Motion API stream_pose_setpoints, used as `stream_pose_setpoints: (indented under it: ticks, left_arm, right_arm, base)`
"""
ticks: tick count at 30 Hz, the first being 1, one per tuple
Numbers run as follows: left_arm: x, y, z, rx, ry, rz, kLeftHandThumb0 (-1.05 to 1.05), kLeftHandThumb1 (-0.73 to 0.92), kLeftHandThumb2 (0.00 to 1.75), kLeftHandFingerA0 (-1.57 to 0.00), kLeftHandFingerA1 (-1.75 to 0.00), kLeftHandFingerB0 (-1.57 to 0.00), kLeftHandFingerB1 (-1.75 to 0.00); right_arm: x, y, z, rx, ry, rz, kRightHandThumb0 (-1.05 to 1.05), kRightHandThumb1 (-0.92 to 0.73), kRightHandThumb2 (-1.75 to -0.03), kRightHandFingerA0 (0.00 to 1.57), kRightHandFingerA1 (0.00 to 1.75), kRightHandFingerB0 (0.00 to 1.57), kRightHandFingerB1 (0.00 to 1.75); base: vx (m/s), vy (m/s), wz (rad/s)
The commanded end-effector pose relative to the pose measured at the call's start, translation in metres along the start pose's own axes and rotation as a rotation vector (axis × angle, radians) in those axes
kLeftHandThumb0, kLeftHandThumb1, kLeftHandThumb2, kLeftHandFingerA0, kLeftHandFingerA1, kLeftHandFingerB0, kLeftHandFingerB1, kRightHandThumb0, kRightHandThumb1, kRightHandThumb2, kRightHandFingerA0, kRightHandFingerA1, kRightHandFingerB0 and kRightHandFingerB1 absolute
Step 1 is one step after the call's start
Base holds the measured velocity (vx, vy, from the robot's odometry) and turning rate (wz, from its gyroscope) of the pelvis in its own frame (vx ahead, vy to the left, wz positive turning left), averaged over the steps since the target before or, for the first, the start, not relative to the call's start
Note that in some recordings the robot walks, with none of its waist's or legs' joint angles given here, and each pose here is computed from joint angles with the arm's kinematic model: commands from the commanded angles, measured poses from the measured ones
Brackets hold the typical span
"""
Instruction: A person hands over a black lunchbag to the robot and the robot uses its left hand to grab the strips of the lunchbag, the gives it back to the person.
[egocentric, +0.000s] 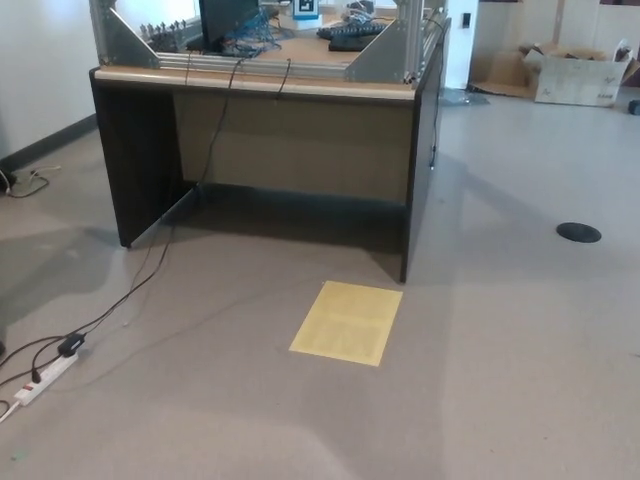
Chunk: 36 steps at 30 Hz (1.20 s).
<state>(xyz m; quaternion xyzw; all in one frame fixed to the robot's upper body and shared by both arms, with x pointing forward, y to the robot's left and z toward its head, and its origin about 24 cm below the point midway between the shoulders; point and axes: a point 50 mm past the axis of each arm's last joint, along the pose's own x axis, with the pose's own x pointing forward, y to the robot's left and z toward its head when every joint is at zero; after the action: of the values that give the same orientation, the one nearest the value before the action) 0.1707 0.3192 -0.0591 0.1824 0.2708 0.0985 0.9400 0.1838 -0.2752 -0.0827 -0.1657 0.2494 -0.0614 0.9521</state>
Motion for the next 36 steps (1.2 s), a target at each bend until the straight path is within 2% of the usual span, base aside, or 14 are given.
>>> stream_pose_setpoints:
  ticks: [1,9,10,11,28,31,33,34,36]
  left_arm:
    - [-0.002,0.022,0.016,-0.057,-0.124,-0.006,-0.4,0.41,0.63,-0.33,-0.42,-0.27,-0.38]
    - [-0.002,0.023,0.017,-0.06,-0.142,-0.016,-0.4,0.44,0.62,-0.28,-0.39,-0.26,-0.36]
    - [-0.002,0.024,0.017,-0.064,-0.145,-0.017,-0.34,0.48,0.55,-0.31,-0.35,-0.27,-0.31]
    - [-0.001,0.024,0.017,-0.064,-0.144,-0.017,-0.41,0.44,0.62,-0.26,-0.39,-0.23,-0.36]
    - [-0.002,0.025,0.015,-0.057,-0.148,-0.016,-0.42,0.44,0.62,-0.27,-0.39,-0.23,-0.36]
    - [-0.006,0.025,0.014,-0.119,-0.186,0.014,-0.42,0.41,0.62,-0.27,-0.4,-0.23,-0.36]
    - [-0.006,0.029,0.022,-0.116,-0.235,0.02,-0.49,0.41,0.65,-0.24,-0.39,-0.18,-0.35]
    - [-0.006,0.034,0.04,-0.097,-0.328,0.026,-0.25,0.32,0.87,-0.08,-0.5,-0.08,-0.5]
    - [-0.007,0.038,0.059,-0.088,-0.417,0.023,-0.25,0.32,0.87,-0.08,-0.5,-0.08,-0.5]
  right_arm:
    - [-0.001,-0.01,0.019,0.078,-0.207,-0.042,-0.54,-0.59,-0.57,0.49,0.46,0.26,0.3]
    - [-0.001,-0.01,0.02,0.058,-0.228,-0.047,-0.54,-0.6,-0.58,0.46,0.44,0.26,0.3]
    - [-0.001,-0.01,0.02,0.06,-0.233,-0.048,-0.54,-0.6,-0.58,0.46,0.44,0.26,0.3]
    - [0.0,-0.01,0.02,0.065,-0.232,-0.048,-0.55,-0.6,-0.58,0.45,0.44,0.26,0.3]
    - [0.0,-0.01,0.019,0.068,-0.237,-0.042,-0.57,-0.59,-0.58,0.46,0.44,0.26,0.3]
    - [-0.001,-0.009,0.017,0.062,-0.234,-0.038,-0.58,-0.58,-0.58,0.47,0.44,0.26,0.3]
    - [-0.001,-0.008,0.017,0.068,-0.234,-0.036,-0.56,-0.58,-0.57,0.47,0.44,0.26,0.3]
    - [0.0,-0.008,0.018,0.074,-0.236,-0.034,-0.57,-0.58,-0.58,0.47,0.44,0.26,0.3]
    - [0.001,-0.008,0.019,0.071,-0.238,-0.032,-0.57,-0.58,-0.58,0.47,0.44,0.26,0.3]
  base:
    - [0.0,0.0,0.0]
    - [0.0,0.0,0.0]
    - [0.0,0.0,0.0]
    - [0.0,0.0,0.0]
    - [0.0,0.0,0.0]
    - [0.0,0.0,0.0]
    - [0.0,0.0,0.0]
    - [0.0,0.0,0.0]
    - [0.0,0.0,0.0]
